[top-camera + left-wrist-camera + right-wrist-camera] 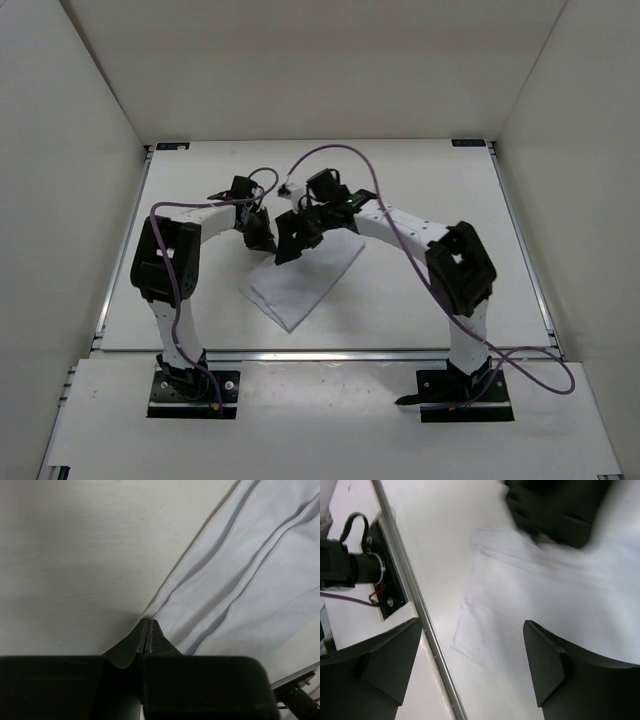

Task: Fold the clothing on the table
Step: Fold the skirt

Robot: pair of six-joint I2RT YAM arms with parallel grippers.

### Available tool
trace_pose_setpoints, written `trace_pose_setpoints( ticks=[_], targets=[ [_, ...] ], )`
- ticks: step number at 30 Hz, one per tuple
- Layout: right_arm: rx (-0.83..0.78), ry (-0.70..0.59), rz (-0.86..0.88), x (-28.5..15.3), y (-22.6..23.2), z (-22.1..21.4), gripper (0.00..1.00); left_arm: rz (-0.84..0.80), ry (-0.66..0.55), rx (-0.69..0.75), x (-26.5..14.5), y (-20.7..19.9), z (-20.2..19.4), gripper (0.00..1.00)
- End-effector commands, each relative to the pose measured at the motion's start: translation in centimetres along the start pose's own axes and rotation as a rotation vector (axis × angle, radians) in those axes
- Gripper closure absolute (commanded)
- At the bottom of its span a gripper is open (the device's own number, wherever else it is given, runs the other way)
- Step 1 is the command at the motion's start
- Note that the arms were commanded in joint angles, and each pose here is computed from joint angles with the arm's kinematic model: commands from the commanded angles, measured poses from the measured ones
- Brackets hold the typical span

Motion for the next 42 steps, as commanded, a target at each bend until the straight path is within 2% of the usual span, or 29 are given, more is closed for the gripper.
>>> trace_pose_setpoints(
  ticks=[1,2,4,6,8,11,14,16,20,28,32,34,37,39,42],
  targets=[
    [-0.060,-0.301,-0.138,-8.9,-1.1,5.6,0.18,0.046,-0.097,0.051,-5.0,0.3,1.9,0.97],
    [-0.033,-0.326,-0.194,-10.6,-3.4,5.0,0.17,0.031,-0.125,0.057,-6.1,0.0,2.3,0.93],
    [0.011,-0.365,-0.268,-13.6,-5.3,4.0,0.17,0.012,-0.156,0.075,-7.8,-0.5,2.5,0.87],
    [0.090,-0.361,-0.292,-15.1,-7.7,2.1,0.19,0.000,-0.176,0.093,-9.2,-1.0,2.2,0.77],
    [0.160,-0.334,-0.358,-16.5,-10.8,0.0,0.20,-0.004,-0.174,0.109,-10.1,-1.5,1.2,0.76],
    [0.184,-0.268,-0.408,-16.3,-13.0,-2.2,0.20,0.008,-0.174,0.108,-9.7,-0.9,-0.5,0.79],
    [0.171,-0.203,-0.395,-14.7,-13.8,-3.3,0.20,0.033,-0.133,0.074,-8.6,0.7,-3.0,0.94],
    [0.152,-0.179,-0.381,-13.8,-14.2,-3.5,0.21,0.063,-0.108,0.069,-7.9,1.8,-4.8,1.00],
    [0.139,-0.134,-0.379,-12.0,-15.1,-3.9,0.21,0.057,-0.112,0.057,-7.9,2.4,-6.2,1.00],
    [0.086,-0.056,-0.389,-9.8,-17.3,-3.6,0.31,0.097,-0.060,0.041,-6.4,3.6,-8.0,1.00],
    [0.107,-0.021,-0.385,-9.3,-18.2,-4.5,0.44,0.118,-0.021,0.041,-5.9,4.1,-8.9,1.00],
    [0.122,-0.009,-0.384,-9.1,-18.4,-5.0,0.57,0.128,-0.019,0.042,-6.1,4.3,-8.8,1.00],
    [0.156,-0.018,-0.393,-9.7,-18.9,-5.5,0.86,0.147,-0.012,0.043,-6.1,4.8,-8.9,1.00],
    [0.173,-0.018,-0.396,-9.8,-19.1,-6.1,0.94,0.152,-0.026,0.050,-6.1,4.7,-8.6,1.00],
    [0.202,-0.013,-0.390,-10.2,-19.1,-7.4,0.97,0.156,-0.015,0.048,-6.0,5.0,-8.8,1.00]
  ],
)
Point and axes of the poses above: each gripper's point midway between its finger pads, its own x axis out along the fingers, its own y axis along the line the jaws close on, z = x × y, the point moved 3 cm from there along -x, back along the fingers, and after that the axes turned 8 degrees about -x, right-handed, at the moved point
